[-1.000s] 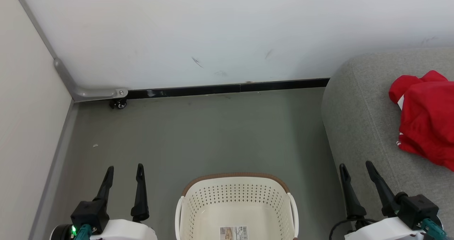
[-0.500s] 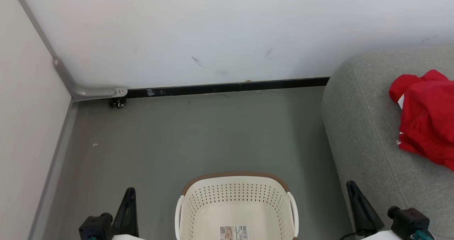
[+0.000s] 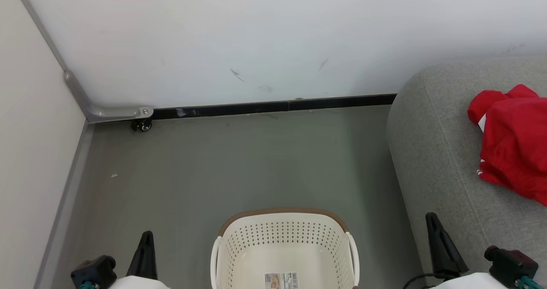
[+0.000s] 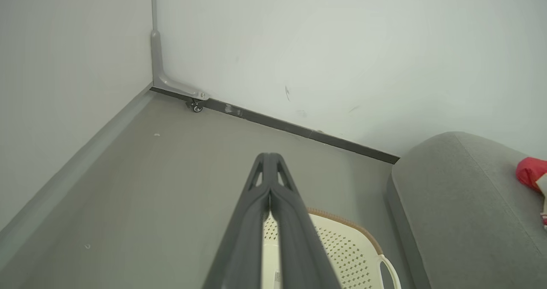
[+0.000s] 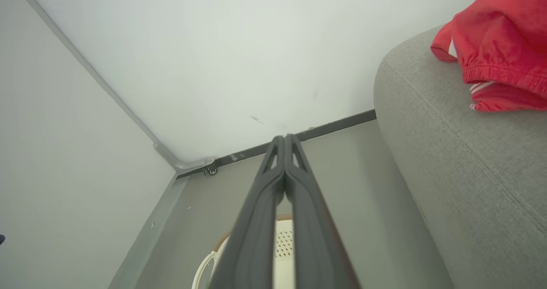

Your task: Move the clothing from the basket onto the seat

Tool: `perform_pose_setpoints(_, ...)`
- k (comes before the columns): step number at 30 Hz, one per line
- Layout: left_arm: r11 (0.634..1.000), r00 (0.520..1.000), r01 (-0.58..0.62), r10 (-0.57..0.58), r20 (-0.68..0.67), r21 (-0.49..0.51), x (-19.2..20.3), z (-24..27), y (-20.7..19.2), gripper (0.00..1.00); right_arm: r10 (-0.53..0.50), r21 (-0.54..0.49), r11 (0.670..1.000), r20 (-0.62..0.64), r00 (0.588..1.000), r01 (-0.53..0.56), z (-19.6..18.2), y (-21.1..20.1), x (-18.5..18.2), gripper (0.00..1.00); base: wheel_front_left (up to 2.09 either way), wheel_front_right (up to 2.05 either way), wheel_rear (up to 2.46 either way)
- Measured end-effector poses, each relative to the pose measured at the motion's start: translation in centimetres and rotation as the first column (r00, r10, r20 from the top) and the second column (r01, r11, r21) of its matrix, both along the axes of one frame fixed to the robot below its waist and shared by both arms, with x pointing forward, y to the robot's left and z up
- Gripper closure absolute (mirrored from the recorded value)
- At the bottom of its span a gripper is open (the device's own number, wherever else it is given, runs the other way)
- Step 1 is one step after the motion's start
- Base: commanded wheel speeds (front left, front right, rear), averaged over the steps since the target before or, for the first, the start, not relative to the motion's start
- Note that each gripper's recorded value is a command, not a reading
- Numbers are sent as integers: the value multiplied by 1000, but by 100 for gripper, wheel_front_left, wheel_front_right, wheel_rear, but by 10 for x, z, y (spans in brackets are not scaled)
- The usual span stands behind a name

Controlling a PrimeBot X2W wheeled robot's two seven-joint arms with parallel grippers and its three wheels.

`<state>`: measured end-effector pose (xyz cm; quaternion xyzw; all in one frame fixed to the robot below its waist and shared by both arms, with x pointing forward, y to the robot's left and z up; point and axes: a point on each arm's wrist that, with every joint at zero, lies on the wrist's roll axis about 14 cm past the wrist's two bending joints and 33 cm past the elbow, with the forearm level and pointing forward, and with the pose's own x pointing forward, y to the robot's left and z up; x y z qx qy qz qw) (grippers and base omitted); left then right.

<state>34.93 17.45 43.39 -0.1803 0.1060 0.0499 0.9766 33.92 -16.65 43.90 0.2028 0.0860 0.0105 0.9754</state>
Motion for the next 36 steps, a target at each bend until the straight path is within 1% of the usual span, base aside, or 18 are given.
perform_pose_setpoints(8,995,1000,-26,25,-5,-96,5,2,4,100,-32,91,995,-16,999,34,-1,-4,1,100,0,0,0)
perform_pose_setpoints(16,977,998,-54,48,-33,-208,6,-2,6,100,-70,199,977,-34,997,75,-2,-9,3,100,0,0,0)
perform_pose_setpoints(24,945,997,-77,67,-42,-317,8,-2,8,100,-106,305,945,-48,993,116,-1,-15,4,100,0,0,0)
perform_pose_setpoints(30,912,996,-88,78,-43,-400,8,0,9,100,-121,381,916,-44,992,128,5,-18,10,100,0,0,0)
perform_pose_setpoints(36,873,995,-100,87,-50,-477,8,1,9,100,-135,456,878,-60,989,147,5,-20,9,100,0,0,0)
